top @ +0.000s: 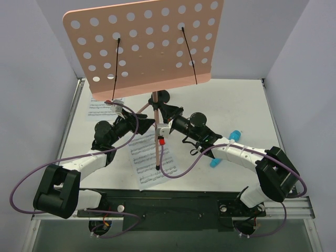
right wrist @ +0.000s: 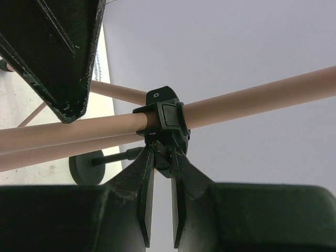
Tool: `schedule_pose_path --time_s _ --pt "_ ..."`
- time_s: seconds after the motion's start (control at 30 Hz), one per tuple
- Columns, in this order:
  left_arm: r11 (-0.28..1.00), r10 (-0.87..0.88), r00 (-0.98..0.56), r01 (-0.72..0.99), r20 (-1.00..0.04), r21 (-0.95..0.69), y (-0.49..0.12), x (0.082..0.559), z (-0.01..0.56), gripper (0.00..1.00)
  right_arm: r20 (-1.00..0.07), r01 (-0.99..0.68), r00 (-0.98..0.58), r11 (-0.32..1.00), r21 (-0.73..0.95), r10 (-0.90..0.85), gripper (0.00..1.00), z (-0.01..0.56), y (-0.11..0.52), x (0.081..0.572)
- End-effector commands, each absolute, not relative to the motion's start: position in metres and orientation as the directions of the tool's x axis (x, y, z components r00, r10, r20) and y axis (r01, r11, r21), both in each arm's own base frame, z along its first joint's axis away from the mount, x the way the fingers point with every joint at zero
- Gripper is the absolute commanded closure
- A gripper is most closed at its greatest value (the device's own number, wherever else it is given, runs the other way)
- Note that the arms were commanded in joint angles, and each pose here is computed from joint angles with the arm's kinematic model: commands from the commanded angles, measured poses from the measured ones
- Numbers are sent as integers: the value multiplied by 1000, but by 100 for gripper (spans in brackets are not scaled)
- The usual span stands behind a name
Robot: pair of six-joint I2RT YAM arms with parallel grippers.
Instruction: Set up the instrument practice props
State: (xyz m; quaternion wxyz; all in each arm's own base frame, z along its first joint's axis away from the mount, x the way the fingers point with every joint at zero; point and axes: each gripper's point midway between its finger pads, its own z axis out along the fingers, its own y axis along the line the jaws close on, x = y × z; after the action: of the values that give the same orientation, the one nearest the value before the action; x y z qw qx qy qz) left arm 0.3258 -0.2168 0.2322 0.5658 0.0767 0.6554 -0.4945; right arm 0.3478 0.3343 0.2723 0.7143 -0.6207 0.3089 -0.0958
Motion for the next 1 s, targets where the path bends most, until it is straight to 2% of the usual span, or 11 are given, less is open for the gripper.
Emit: schedule_pose_path --time_s 0.0,0.13,0.27,0.4,0.57,0.77,0.97 --pt "477 -480 -305 696 -822 -537 -216 325 249 15 -413 -277 779 332 -902 -473 100 291 331 347" --pt "476 -481 -305 696 -822 -537 -216 325 249 15 -576 -383 719 470 -795 -388 100 293 327 344" --pt "476 -478 -309 696 -822 -538 -217 325 249 15 -718 -506 640 553 -662 -274 100 294 328 337" --pt "476 -478 -309 696 -822 -538 -217 325 250 15 -812 -577 568 639 -509 -134 100 303 328 335" --pt "481 -474 -305 696 -826 -533 -216 324 251 15 -880 -633 474 688 -355 -18 100 304 321 337" --pt "482 -473 -307 694 -826 -535 -215 325 251 15 -932 -688 309 721 -83 188 100 311 310 338" --pt "480 -473 -310 694 -825 -537 -216 323 250 15 -924 -691 126 701 178 360 100 314 306 341"
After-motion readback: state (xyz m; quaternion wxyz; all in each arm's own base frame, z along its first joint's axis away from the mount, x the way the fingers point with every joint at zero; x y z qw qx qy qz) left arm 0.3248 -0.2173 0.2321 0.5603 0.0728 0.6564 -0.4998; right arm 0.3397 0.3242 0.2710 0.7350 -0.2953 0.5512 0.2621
